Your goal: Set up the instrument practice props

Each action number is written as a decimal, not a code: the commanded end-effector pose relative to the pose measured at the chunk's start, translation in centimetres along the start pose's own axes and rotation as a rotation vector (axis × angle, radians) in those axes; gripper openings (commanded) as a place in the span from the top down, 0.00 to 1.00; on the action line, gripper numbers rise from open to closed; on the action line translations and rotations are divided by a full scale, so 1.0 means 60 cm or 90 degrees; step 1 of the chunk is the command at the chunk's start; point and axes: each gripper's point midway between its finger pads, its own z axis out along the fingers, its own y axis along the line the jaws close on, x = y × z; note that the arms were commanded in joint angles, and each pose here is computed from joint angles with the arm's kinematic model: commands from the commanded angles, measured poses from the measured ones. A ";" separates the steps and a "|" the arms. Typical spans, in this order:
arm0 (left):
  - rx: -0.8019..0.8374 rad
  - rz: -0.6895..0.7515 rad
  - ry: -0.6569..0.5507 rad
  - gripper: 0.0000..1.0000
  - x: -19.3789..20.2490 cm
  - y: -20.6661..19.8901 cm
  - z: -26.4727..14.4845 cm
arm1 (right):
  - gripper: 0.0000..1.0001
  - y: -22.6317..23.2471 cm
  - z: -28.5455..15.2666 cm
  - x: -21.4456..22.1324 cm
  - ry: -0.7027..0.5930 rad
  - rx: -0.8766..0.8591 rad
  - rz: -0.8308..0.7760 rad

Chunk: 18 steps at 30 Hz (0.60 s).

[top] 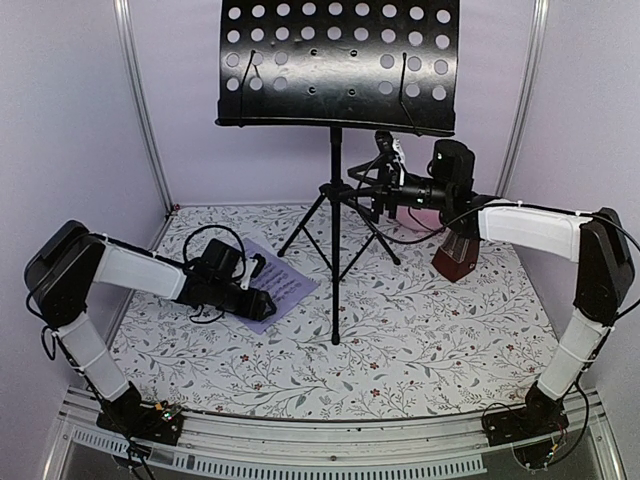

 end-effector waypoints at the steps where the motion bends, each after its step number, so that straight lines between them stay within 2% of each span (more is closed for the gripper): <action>1: -0.015 0.001 0.066 0.31 0.069 -0.003 -0.006 | 0.07 0.019 -0.024 -0.005 -0.016 0.008 0.041; 9: 0.014 -0.015 0.121 0.31 0.167 -0.057 -0.056 | 0.07 0.077 -0.061 0.011 -0.018 0.006 0.077; 12: 0.004 -0.026 0.133 0.31 0.196 -0.057 -0.085 | 0.07 0.094 -0.071 0.012 -0.019 0.007 0.085; 14: -0.007 -0.026 0.111 0.32 0.192 -0.052 -0.109 | 0.07 0.106 -0.076 0.018 -0.015 0.005 0.094; 18: 0.022 -0.051 0.009 0.31 0.138 -0.073 -0.156 | 0.08 0.128 -0.080 0.030 -0.007 0.004 0.117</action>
